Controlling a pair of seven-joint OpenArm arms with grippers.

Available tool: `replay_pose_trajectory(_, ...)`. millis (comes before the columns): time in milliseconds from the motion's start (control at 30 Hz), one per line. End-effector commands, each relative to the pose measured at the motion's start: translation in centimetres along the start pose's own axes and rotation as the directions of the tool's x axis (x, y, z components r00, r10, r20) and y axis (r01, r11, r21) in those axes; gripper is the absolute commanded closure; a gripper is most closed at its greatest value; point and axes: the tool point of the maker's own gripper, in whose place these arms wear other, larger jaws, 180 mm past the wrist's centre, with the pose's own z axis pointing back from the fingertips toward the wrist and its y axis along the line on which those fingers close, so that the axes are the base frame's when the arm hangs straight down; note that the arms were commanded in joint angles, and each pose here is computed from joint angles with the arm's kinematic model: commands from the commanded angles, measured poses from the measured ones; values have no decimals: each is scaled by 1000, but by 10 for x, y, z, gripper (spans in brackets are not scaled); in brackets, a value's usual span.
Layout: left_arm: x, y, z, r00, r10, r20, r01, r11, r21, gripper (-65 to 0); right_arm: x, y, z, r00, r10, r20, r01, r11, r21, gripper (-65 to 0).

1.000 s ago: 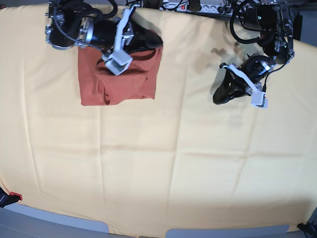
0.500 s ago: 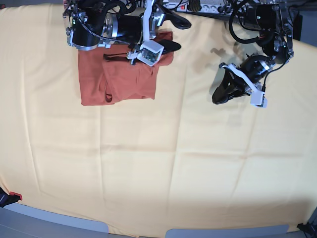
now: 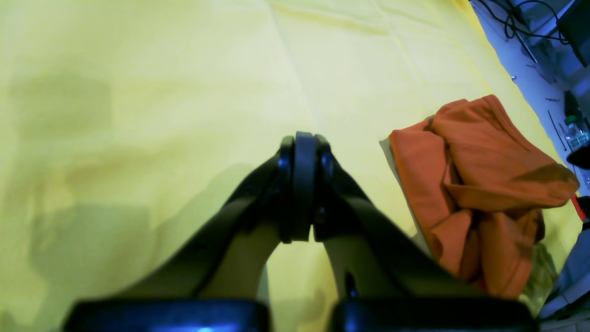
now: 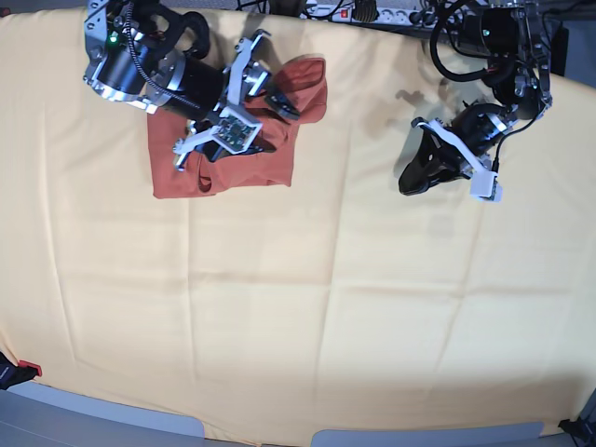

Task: Fold the T-shirt properly

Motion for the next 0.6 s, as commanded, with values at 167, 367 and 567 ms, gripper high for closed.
replay_pose_trajectory(167,14,-3,2,999,-18,44,19,1000,-15,0,-6,-7,10,998,47,-28,-48,999,-8,-312)
replay_pose_trajectory(367,14,-3,2,999,-18,43,19,1000,-15,0,-15,-10,14,996,70,-63,-70,998,-6,-312)
replay_pose_trajectory(567,14,-3,2,999,-16,46,17,1000,-17,0,-29,-13,5,997,26,-78,-26,1000,5,-312)
